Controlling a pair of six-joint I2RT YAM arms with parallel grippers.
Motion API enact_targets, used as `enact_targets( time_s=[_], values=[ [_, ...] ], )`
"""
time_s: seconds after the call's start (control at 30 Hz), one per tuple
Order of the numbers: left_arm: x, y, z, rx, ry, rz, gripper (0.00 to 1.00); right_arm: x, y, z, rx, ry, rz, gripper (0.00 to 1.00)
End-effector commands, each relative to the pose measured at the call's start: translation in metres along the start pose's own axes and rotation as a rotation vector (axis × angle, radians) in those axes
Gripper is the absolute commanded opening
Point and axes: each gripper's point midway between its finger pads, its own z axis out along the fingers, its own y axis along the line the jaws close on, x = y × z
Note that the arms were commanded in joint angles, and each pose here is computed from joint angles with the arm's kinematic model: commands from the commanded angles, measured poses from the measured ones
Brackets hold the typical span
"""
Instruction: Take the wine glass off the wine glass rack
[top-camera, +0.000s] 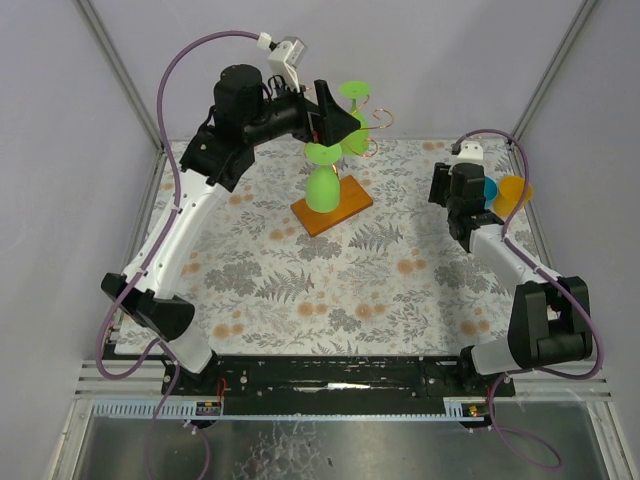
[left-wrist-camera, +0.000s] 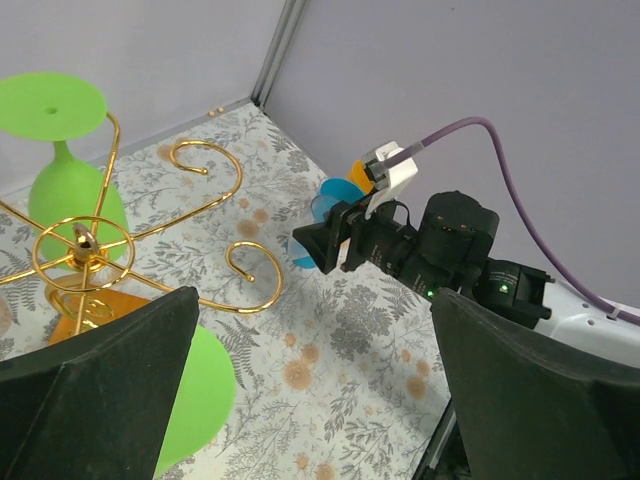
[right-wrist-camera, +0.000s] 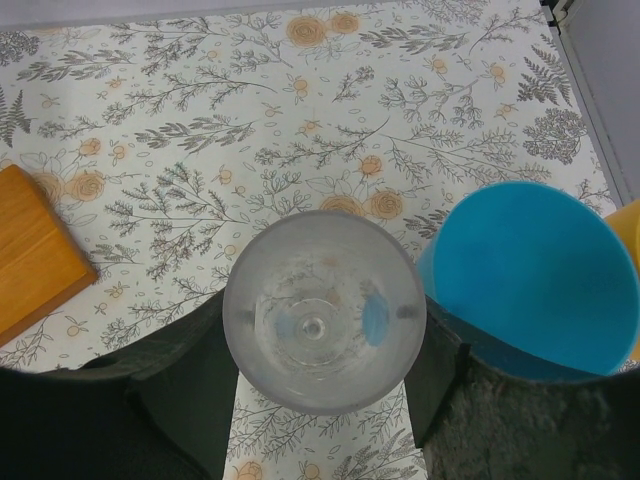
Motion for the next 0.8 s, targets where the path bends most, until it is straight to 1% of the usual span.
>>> enact_targets(
  time_s=[0.0, 0.13, 0.27, 0.4, 0.6, 0.7, 0.77],
  values=[
    [-0.012, -0.016, -0.008, 0.054, -0.036, 0.014, 1.0, -0.018, -0.001, 0.002, 0.02, -0.058, 0.026, 0.45],
    [-0.01, -0.014, -0.007, 0.055, -0.031, 0.017, 1.0, -0.036, 0.002, -0.004, 0.003, -0.095, 0.044, 0.58],
    [-0.012, -0.013, -0.007, 0.053, -0.039, 0.019, 1.0, -0.065, 0.006, -0.015, -0.033, -0.164, 0.068, 0.68],
    [-0.015, -0.013, -0.007, 0.05, -0.051, 0.022, 1.0, -0.1, 0.009, -0.03, -0.059, -0.241, 0.08, 0.73],
    [-0.017, -0.011, -0.006, 0.048, -0.062, 0.02, 1.0, -0.144, 0.006, -0.05, -0.067, -0.322, 0.092, 0.77],
    [-0.023, -0.005, -0.008, 0.025, -0.083, 0.014, 1.0, -0.162, 0.004, -0.062, -0.066, -0.36, 0.111, 0.78],
    [-0.031, 0.007, -0.011, -0.011, -0.108, 0.002, 1.0, -0.174, 0.002, -0.072, -0.067, -0.382, 0.131, 0.79]
  ],
)
